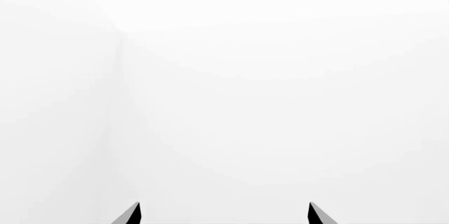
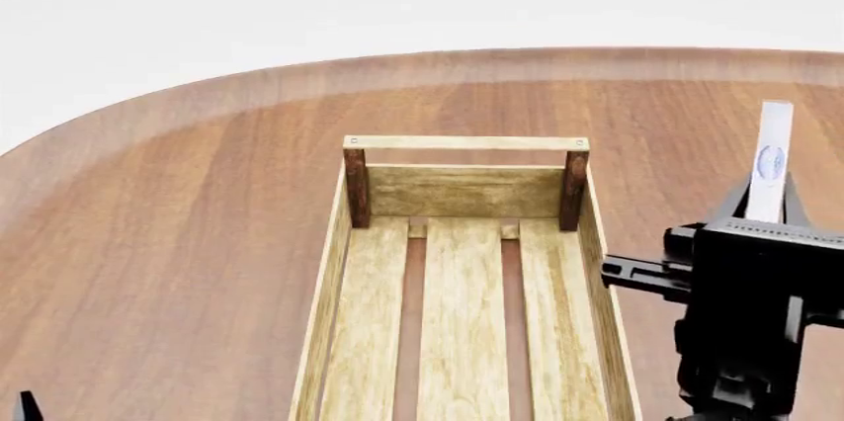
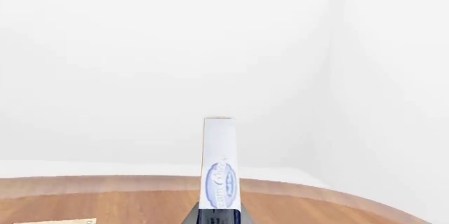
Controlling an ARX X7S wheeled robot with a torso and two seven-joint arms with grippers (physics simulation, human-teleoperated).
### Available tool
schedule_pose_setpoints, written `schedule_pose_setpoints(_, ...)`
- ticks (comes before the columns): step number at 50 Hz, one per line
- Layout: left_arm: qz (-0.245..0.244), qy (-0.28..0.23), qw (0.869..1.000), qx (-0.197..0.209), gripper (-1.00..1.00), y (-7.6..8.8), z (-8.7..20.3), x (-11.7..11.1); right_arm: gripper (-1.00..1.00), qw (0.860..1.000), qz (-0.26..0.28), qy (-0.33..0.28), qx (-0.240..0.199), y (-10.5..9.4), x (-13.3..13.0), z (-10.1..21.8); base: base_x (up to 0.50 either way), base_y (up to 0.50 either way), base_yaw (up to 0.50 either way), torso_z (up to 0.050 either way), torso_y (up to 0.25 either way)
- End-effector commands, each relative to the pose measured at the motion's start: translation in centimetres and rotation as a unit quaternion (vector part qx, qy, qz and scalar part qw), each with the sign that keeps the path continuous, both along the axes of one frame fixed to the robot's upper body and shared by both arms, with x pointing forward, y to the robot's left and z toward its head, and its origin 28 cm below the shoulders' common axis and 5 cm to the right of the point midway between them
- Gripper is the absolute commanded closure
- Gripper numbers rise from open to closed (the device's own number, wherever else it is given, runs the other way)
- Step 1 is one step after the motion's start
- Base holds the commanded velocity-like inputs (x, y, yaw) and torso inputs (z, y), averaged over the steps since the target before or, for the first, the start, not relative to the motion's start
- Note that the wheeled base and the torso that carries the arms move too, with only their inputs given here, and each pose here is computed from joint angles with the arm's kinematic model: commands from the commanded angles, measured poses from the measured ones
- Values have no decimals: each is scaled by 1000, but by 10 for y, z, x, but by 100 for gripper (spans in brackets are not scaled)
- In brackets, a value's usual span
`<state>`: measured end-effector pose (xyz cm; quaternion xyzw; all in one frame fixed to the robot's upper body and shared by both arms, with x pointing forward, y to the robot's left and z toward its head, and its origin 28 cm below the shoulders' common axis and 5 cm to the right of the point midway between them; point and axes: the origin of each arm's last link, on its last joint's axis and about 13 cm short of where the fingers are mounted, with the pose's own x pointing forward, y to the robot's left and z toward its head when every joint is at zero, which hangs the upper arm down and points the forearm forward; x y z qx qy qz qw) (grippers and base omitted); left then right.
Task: Pick up the cream cheese and put it in the tray.
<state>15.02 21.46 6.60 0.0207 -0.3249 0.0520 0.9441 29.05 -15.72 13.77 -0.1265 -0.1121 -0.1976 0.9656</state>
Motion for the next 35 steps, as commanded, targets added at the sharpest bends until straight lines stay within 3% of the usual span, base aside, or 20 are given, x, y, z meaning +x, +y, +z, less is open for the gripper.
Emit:
schedule_pose_setpoints(1, 0, 2, 1000, 0, -100, -1, 0, 1, 100, 999, 27, 0, -33, 3, 10, 15, 0, 0, 0, 0, 0)
schedule_pose_setpoints(25, 0, 5, 1000, -1, -100, 0, 1, 0, 100, 983, 169, 44, -49, 22, 7, 33, 0, 0, 0, 0, 1)
schedule_pose_setpoints(35, 1, 5, 1000, -1, -100, 0, 0, 1, 100, 979, 189, 65, -51, 23, 9, 33, 0, 0, 0, 0, 0)
